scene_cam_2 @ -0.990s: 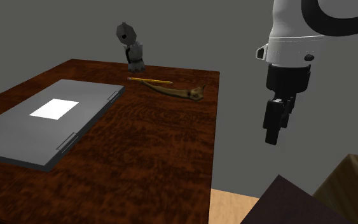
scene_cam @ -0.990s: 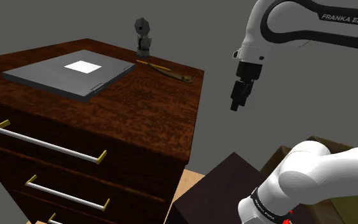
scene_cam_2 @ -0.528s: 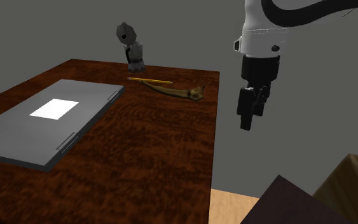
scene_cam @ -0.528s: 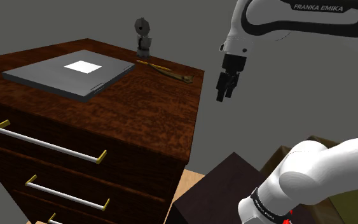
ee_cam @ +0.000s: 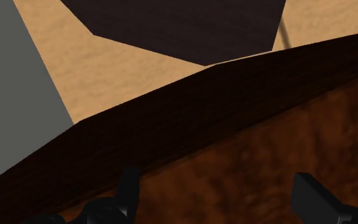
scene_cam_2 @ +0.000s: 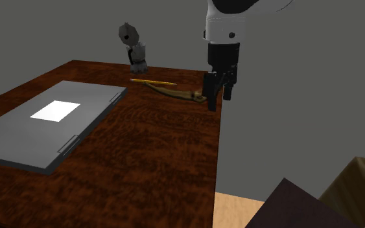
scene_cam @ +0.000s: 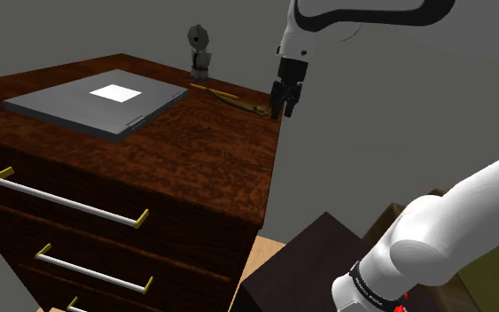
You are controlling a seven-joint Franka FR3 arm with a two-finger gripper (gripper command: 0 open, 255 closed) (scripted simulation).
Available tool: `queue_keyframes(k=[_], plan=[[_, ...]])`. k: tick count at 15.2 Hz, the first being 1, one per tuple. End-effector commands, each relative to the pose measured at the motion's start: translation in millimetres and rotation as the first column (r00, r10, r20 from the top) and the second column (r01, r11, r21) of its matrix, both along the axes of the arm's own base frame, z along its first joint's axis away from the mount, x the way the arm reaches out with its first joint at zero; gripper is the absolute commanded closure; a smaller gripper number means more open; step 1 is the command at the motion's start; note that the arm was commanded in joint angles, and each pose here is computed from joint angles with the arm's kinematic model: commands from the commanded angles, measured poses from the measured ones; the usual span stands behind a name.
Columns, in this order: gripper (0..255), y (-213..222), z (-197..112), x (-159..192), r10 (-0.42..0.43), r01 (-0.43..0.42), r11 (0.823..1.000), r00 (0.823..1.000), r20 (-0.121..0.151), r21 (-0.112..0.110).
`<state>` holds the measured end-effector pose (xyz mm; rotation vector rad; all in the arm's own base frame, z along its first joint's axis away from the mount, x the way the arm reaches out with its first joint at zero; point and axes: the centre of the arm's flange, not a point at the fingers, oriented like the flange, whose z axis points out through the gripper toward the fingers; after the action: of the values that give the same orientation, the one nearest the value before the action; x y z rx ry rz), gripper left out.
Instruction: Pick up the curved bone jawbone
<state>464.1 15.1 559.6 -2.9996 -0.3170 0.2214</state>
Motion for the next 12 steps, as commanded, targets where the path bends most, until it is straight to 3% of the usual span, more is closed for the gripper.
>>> queue_keyframes(k=[1,12], plan=[[0,1.8,2.7,23.7,0.011,-0.011,1.000,1.000,0.009,0.001],[0,27.4,23.9,158.6,0.067,-0.067,0.998,0.996,0.058,0.007]])
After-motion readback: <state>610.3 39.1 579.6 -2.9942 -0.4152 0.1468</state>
